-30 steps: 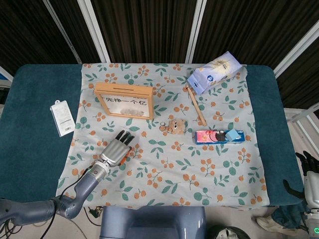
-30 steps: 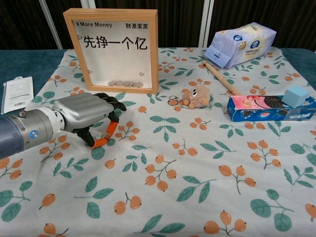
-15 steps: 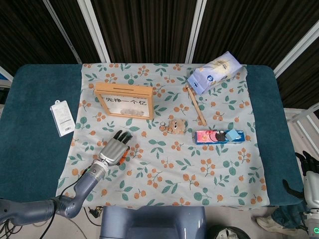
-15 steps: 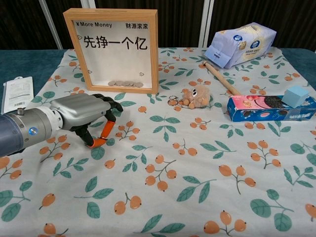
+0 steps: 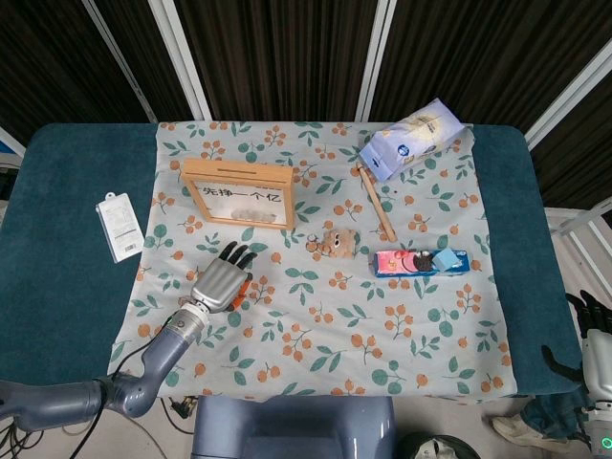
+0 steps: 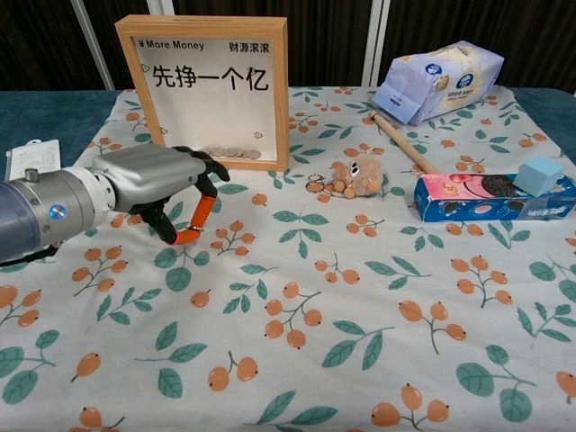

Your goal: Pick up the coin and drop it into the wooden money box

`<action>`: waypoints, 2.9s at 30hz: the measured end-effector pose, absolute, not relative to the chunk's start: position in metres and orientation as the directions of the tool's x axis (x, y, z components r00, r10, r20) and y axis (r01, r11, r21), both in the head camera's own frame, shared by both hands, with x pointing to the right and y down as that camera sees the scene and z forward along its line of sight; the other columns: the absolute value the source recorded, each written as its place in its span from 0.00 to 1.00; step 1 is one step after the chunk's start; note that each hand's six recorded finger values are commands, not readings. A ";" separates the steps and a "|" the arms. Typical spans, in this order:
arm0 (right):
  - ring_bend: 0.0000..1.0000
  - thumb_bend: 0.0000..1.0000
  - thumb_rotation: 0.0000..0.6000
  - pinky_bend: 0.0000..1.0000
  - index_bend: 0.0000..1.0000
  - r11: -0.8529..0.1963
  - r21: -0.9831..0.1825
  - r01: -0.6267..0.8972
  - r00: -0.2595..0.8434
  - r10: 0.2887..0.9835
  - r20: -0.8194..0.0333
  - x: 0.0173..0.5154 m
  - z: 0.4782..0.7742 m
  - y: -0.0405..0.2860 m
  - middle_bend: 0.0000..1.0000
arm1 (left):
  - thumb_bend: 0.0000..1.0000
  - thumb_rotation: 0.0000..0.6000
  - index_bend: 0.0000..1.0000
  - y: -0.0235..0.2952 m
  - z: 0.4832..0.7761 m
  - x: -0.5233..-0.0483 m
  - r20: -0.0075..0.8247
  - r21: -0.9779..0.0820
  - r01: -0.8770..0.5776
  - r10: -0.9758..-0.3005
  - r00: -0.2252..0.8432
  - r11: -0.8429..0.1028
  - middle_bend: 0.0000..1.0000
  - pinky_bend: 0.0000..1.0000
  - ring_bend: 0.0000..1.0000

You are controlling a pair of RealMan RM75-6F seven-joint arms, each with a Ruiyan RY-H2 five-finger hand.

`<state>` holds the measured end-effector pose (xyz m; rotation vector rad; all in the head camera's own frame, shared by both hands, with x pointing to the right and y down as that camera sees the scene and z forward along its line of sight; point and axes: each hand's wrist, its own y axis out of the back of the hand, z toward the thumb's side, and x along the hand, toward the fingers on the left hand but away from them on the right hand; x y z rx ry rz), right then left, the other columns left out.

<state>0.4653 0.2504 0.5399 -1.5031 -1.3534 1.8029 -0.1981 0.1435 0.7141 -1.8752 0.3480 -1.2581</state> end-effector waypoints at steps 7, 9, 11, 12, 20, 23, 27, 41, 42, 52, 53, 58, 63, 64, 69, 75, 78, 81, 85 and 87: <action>0.02 0.37 1.00 0.00 0.13 -0.433 -0.866 0.249 -0.321 0.807 -0.496 0.465 0.540 0.250 0.05 | 0.62 1.00 0.66 0.111 0.655 -0.193 0.564 -0.809 0.191 -0.642 0.520 -0.556 0.13 0.00 0.00; 0.02 0.37 1.00 0.00 0.13 -0.432 -0.867 0.248 -0.322 0.807 -0.494 0.465 0.540 0.250 0.05 | 0.62 1.00 0.66 0.099 0.635 -0.193 0.546 -0.820 0.180 -0.649 0.529 -0.543 0.13 0.00 0.00; 0.02 0.37 1.00 0.00 0.13 -0.432 -0.868 0.246 -0.322 0.808 -0.493 0.465 0.540 0.250 0.05 | 0.62 1.00 0.66 0.084 0.611 -0.192 0.532 -0.827 0.161 -0.658 0.533 -0.538 0.13 0.00 0.00; 0.02 0.37 1.00 0.00 0.13 -0.431 -0.869 0.245 -0.322 0.809 -0.492 0.464 0.540 0.250 0.05 | 0.62 1.00 0.66 0.077 0.602 -0.192 0.530 -0.827 0.151 -0.661 0.532 -0.542 0.14 0.00 0.00; 0.02 0.37 1.00 0.00 0.13 -0.428 -0.871 0.243 -0.324 0.810 -0.488 0.465 0.539 0.250 0.05 | 0.62 1.00 0.66 0.018 0.550 -0.204 0.587 -0.779 0.100 -0.664 0.463 -0.619 0.14 0.00 0.00; 0.02 0.37 1.00 0.00 0.13 -0.426 -0.873 0.240 -0.323 0.812 -0.485 0.464 0.539 0.250 0.05 | 0.65 1.00 0.66 0.000 0.544 -0.197 0.628 -0.740 0.095 -0.633 0.452 -0.666 0.14 0.00 0.00; 0.02 0.37 1.00 0.00 0.13 -0.426 -0.874 0.234 -0.323 0.814 -0.483 0.464 0.539 0.250 0.05 | 0.72 1.00 0.67 -0.034 0.534 -0.190 0.652 -0.726 0.110 -0.628 0.424 -0.679 0.15 0.00 0.00; 0.02 0.37 1.00 0.00 0.13 -0.421 -0.879 0.224 -0.329 0.816 -0.475 0.464 0.538 0.251 0.05 | 0.71 1.00 0.65 -0.097 0.548 -0.208 0.717 -0.681 0.102 -0.633 0.293 -0.725 0.15 0.00 0.00; 0.02 0.37 1.00 0.00 0.13 -0.420 -0.879 0.225 -0.330 0.816 -0.475 0.464 0.538 0.251 0.05 | 0.71 1.00 0.64 -0.098 0.551 -0.208 0.720 -0.679 0.105 -0.631 0.290 -0.727 0.15 0.00 0.00; 0.02 0.37 1.00 0.00 0.13 -0.420 -0.877 0.233 -0.342 0.809 -0.478 0.465 0.539 0.251 0.05 | 0.71 1.00 0.63 -0.106 0.573 -0.198 0.717 -0.683 0.112 -0.633 0.292 -0.721 0.15 0.00 0.00; 0.02 0.37 1.00 0.00 0.13 -0.419 -0.878 0.233 -0.342 0.810 -0.477 0.465 0.539 0.251 0.05 | 0.71 1.00 0.62 -0.107 0.575 -0.197 0.714 -0.685 0.108 -0.635 0.294 -0.721 0.15 0.00 0.00; 0.02 0.37 1.00 0.00 0.13 -0.418 -0.879 0.230 -0.344 0.810 -0.475 0.465 0.538 0.251 0.05 | 0.67 1.00 0.60 -0.113 0.583 -0.195 0.708 -0.692 0.103 -0.643 0.292 -0.715 0.15 0.00 0.00; 0.02 0.37 1.00 0.00 0.13 -0.418 -0.879 0.228 -0.344 0.810 -0.475 0.465 0.538 0.251 0.05 | 0.67 1.00 0.58 -0.115 0.592 -0.195 0.709 -0.691 0.098 -0.644 0.287 -0.716 0.15 0.00 0.00; 0.02 0.37 1.00 0.00 0.13 -0.417 -0.880 0.228 -0.344 0.811 -0.474 0.465 0.538 0.251 0.05 | 0.67 1.00 0.58 -0.115 0.594 -0.195 0.709 -0.691 0.099 -0.644 0.288 -0.716 0.15 0.00 0.00; 0.02 0.37 1.00 0.00 0.13 -0.416 -0.881 0.227 -0.344 0.812 -0.472 0.466 0.538 0.250 0.05 | 0.67 1.00 0.56 -0.115 0.598 -0.196 0.712 -0.689 0.110 -0.641 0.285 -0.716 0.15 0.00 0.00; 0.02 0.37 1.00 0.00 0.13 -0.413 -0.882 0.227 -0.346 0.813 -0.469 0.466 0.537 0.250 0.05 | 0.67 1.00 0.55 -0.117 0.604 -0.197 0.715 -0.688 0.111 -0.643 0.273 -0.717 0.15 0.00 0.00; 0.02 0.37 1.00 0.00 0.13 -0.409 -0.883 0.229 -0.346 0.814 -0.467 0.466 0.537 0.250 0.05 | 0.67 1.00 0.55 -0.116 0.608 -0.197 0.720 -0.684 0.119 -0.639 0.271 -0.720 0.15 0.00 0.00; 0.02 0.37 1.00 0.00 0.13 -0.409 -0.883 0.230 -0.347 0.814 -0.467 0.466 0.537 0.250 0.05 | 0.67 1.00 0.55 -0.115 0.609 -0.195 0.717 -0.687 0.125 -0.641 0.274 -0.716 0.16 0.00 0.00; 0.02 0.37 1.00 0.00 0.13 -0.406 -0.884 0.229 -0.347 0.815 -0.464 0.466 0.536 0.250 0.05 | 0.67 1.00 0.56 -0.116 0.609 -0.192 0.711 -0.694 0.135 -0.645 0.279 -0.707 0.16 0.00 0.00; 0.02 0.37 1.00 0.00 0.13 -0.407 -0.884 0.231 -0.347 0.814 -0.465 0.467 0.536 0.250 0.05 | 0.67 1.00 0.57 -0.115 0.609 -0.192 0.711 -0.695 0.141 -0.645 0.280 -0.705 0.16 0.00 0.00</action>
